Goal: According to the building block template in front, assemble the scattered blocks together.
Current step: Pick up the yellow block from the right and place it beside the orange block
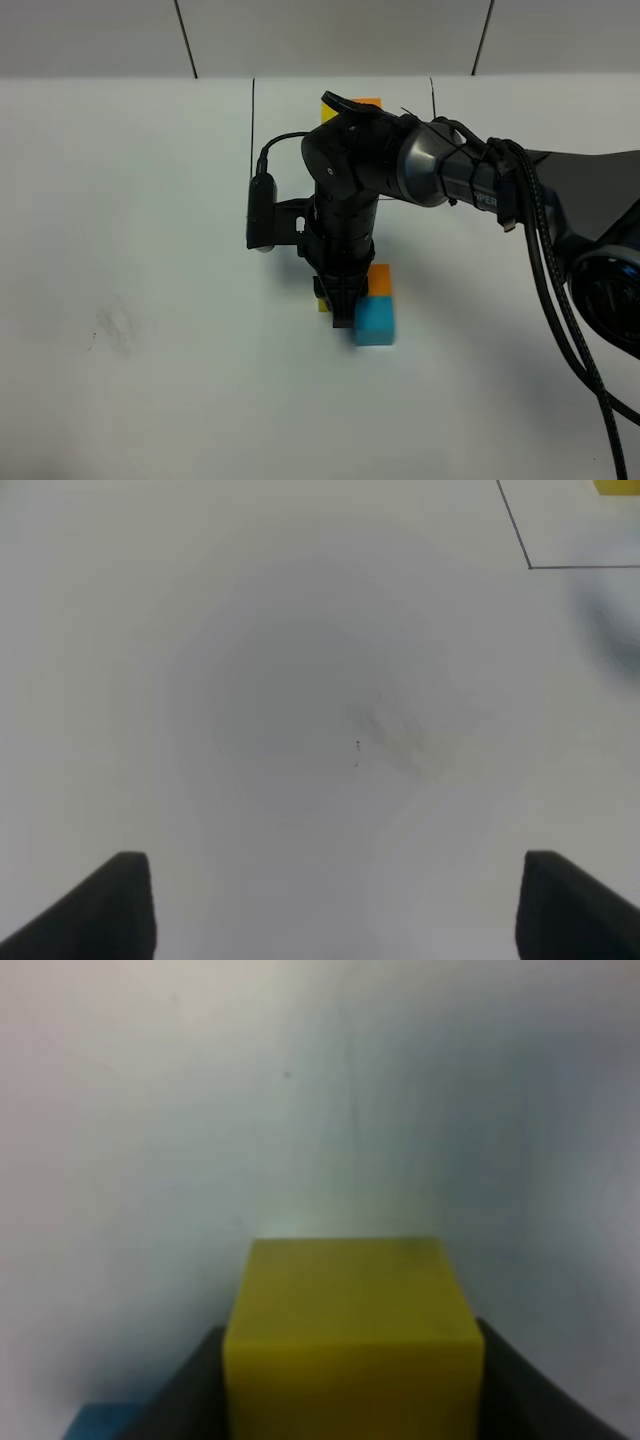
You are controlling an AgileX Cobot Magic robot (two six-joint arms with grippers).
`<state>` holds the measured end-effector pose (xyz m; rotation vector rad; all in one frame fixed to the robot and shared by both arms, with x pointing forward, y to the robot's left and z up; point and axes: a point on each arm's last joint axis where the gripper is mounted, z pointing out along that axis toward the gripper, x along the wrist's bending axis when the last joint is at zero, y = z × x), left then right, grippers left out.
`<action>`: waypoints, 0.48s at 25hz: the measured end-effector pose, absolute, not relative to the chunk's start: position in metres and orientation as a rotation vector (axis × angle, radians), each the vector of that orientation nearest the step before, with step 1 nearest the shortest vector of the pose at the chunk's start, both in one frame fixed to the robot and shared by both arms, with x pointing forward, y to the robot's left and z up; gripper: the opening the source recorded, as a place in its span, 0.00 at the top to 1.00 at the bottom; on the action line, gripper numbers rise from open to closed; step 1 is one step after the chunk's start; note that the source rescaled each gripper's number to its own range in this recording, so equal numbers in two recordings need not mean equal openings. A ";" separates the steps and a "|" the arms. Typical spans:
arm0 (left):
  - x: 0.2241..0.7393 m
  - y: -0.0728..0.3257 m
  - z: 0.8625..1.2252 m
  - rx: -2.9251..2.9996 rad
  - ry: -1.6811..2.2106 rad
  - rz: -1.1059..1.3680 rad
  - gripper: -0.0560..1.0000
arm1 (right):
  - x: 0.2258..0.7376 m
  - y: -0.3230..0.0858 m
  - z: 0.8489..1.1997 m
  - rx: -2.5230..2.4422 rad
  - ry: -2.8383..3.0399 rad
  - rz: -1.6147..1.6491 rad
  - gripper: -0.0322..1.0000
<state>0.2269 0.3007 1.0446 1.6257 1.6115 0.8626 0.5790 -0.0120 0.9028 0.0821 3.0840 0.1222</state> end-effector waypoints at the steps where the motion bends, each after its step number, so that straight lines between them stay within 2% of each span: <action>1: 0.227 0.301 1.045 1.626 1.612 0.863 0.41 | 0.579 -0.013 0.903 0.087 3.087 0.120 0.71; 10: 0.227 0.301 1.045 1.626 1.612 0.863 0.41 | 0.579 -0.013 0.903 0.088 3.091 0.119 0.70; 12: 0.227 0.301 1.045 1.626 1.612 0.863 0.41 | 0.579 -0.013 0.903 0.088 3.091 0.119 0.57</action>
